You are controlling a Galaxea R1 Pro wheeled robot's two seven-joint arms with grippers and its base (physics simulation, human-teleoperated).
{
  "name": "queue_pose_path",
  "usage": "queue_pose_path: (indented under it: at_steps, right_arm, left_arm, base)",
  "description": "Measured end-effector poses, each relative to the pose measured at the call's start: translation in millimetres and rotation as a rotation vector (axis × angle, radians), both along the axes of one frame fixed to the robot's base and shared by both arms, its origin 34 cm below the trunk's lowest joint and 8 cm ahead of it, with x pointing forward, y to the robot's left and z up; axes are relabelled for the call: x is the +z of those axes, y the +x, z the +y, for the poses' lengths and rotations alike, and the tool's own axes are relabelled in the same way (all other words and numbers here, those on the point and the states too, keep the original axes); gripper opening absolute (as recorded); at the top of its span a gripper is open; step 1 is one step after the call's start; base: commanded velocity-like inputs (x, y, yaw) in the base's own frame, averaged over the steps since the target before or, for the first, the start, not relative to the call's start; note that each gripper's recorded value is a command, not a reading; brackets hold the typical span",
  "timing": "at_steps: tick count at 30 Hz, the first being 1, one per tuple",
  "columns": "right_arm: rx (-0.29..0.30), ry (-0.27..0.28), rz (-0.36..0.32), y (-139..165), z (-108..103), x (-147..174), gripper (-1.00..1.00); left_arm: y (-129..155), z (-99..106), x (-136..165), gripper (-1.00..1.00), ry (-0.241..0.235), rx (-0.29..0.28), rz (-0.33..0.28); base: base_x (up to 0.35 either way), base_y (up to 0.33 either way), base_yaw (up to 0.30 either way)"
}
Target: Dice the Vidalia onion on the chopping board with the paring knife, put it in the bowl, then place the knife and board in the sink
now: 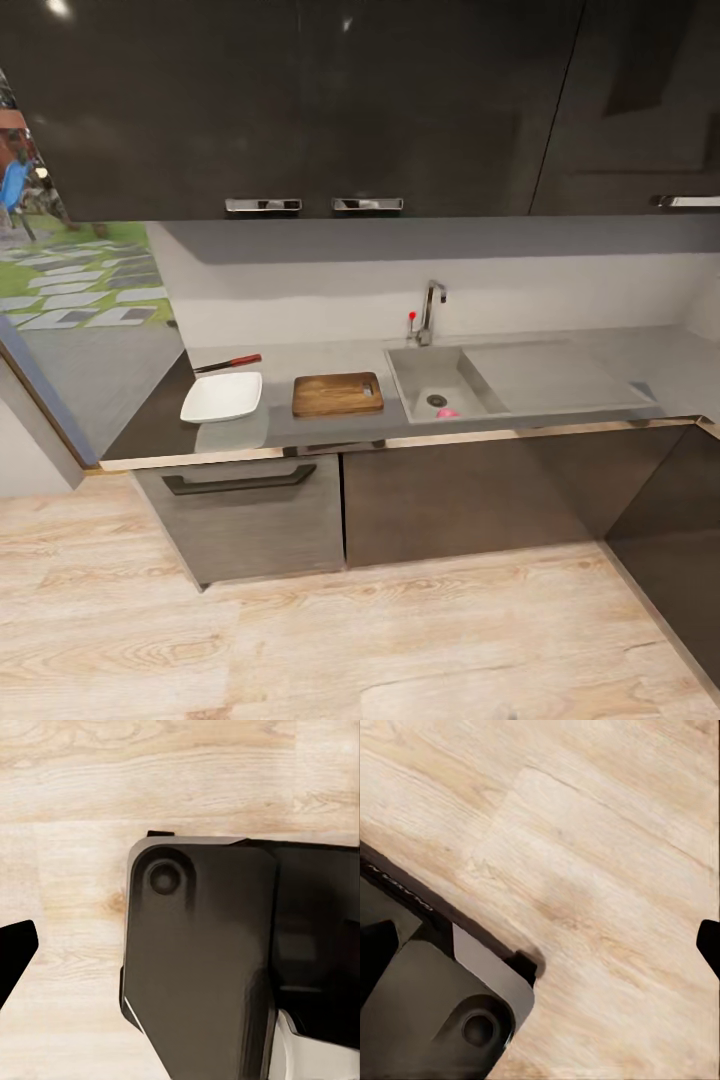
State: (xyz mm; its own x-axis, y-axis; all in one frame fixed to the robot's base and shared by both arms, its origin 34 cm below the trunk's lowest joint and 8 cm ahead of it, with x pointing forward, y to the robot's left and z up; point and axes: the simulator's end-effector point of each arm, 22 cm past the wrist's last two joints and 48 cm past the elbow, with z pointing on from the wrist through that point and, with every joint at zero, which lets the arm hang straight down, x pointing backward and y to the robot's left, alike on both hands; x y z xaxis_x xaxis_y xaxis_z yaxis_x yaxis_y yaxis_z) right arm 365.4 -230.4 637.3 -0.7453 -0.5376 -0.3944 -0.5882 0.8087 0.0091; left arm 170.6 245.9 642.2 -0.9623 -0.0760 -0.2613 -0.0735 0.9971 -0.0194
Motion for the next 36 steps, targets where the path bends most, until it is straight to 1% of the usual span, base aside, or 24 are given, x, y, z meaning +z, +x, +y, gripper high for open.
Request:
queue_pose_path:
  at_steps: [1,2,3,4,5,6,7,8,10,11,12,13,14,15,16,17,18,20,21,23,27,29,32,36]
  right_arm:
    - [-0.021,-0.008,0.003,-6.0,-3.5,-1.8,1.00]
    - [-0.095,-0.034,0.019,-28.9,-14.7,-7.6,1.00]
    - [-0.117,-0.039,0.026,-36.6,-17.3,-9.2,1.00]
    - [-0.156,-0.047,0.036,-47.9,-20.9,-11.4,1.00]
    - [-0.179,-0.050,0.041,-52.8,-22.8,-12.3,1.00]
    - [-0.225,-0.059,0.047,-59.8,-27.5,-13.6,1.00]
    - [-0.250,-0.063,0.049,-62.0,-30.2,-14.1,1.00]
    - [-0.303,-0.072,0.050,-64.6,-35.8,-14.5,1.00]
    - [-0.363,-0.081,0.048,-65.9,-42.2,-14.7,1.00]
    - [-0.425,-0.094,0.043,-66.3,-49.6,-14.6,1.00]
    - [-0.460,-0.101,0.040,-66.2,-53.7,-14.5,1.00]
    - [-0.531,-0.115,0.034,-65.9,-62.0,-13.9,1.00]
    - [-0.567,-0.124,0.030,-65.9,-66.5,-13.6,1.00]
    - [-0.637,-0.138,0.024,-66.0,-74.4,-12.8,1.00]
    - [-0.672,-0.142,0.022,-66.3,-77.7,-12.5,1.00]
    - [-0.794,-0.149,0.018,-68.1,-87.7,-11.5,1.00]
    - [-0.820,-0.148,0.017,-68.4,-88.6,-11.4,1.00]
    - [-0.838,-0.141,0.018,-68.3,-85.5,-11.5,1.00]
    - [-0.843,-0.129,0.023,-68.4,-75.9,-12.2,1.00]
    - [-0.847,-0.118,0.027,-68.4,-67.4,-12.7,1.00]
    - [-0.839,-0.116,0.025,-67.8,-66.4,-12.6,1.00]
    - [-0.794,-0.116,0.021,-66.0,-63.7,-12.5,1.00]
    - [-0.707,-0.117,0.009,-61.8,-58.7,-11.9,1.00]
    - [-0.677,-0.113,-0.010,-57.4,-57.0,-10.4,1.00]
  left_arm:
    - [0.5,0.0,-0.2,1.00,0.000,0.000,0.000]
    - [4.6,-0.1,-1.0,1.00,0.000,-0.001,-0.003]
    - [5.6,-0.3,-1.2,1.00,0.000,0.000,-0.004]
    - [7.5,-0.6,-1.4,1.00,-0.001,0.000,-0.006]
    - [8.2,-0.7,-1.5,1.00,-0.001,0.000,-0.006]
    - [9.2,-0.9,-1.6,1.00,-0.001,0.000,-0.007]
    - [9.7,-0.9,-1.6,1.00,-0.001,0.000,-0.008]
    - [10.6,-1.0,-1.7,1.00,-0.001,0.000,-0.009]
    - [10.8,-1.1,-1.8,1.00,-0.001,0.000,-0.008]
    - [10.3,-1.1,-2.0,1.00,-0.002,0.000,-0.007]
    - [9.6,-1.2,-2.2,1.00,-0.002,0.000,-0.005]
    - [7.6,-1.2,-2.7,1.00,-0.001,0.000,0.000]
    - [6.4,-1.2,-2.9,1.00,-0.002,0.000,0.002]
    - [4.7,-1.3,-3.3,1.00,-0.002,0.000,0.006]
    - [4.0,-1.3,-3.5,1.00,-0.002,0.000,0.008]
    - [-0.2,-1.2,-4.3,1.00,-0.001,0.000,0.017]
    - [-3.4,-1.2,-4.9,1.00,-0.001,0.000,0.024]
    - [-7.9,-1.2,-5.7,1.00,-0.001,0.000,0.033]
    - [-11.4,-1.2,-6.3,1.00,-0.001,0.000,0.041]
    - [-19.1,-1.2,-7.5,1.00,0.000,0.000,0.057]
    - [-32.0,-1.2,-9.3,1.00,0.000,0.000,0.084]
    - [-34.4,-1.1,-9.6,1.00,0.001,0.000,0.089]
    - [-34.6,-1.7,-9.6,1.00,-0.001,0.001,0.090]
    - [-36.1,-3.3,-9.8,1.00,-0.003,0.003,0.093]
  base:
    - [0.000,0.000,0.000]
    - [0.000,0.000,0.000]
    - [0.000,0.000,0.000]
    - [0.000,0.000,0.000]
    - [0.000,0.000,0.000]
    - [0.000,0.000,0.000]
    - [0.000,0.000,0.000]
    - [0.000,0.000,0.000]
    - [0.000,0.000,0.000]
    - [0.000,0.000,0.000]
    - [0.000,0.000,0.000]
    - [0.000,0.000,0.000]
    - [0.000,0.000,0.000]
    - [0.000,0.000,0.000]
    - [0.000,0.000,0.000]
    - [0.000,0.000,0.000]
    - [0.000,0.000,0.000]
    - [0.000,0.000,0.000]
    - [0.000,0.000,0.000]
    - [0.000,0.000,0.000]
    - [0.000,0.000,0.000]
    - [0.000,0.000,0.000]
    - [0.000,0.000,0.000]
    - [0.000,0.000,0.000]
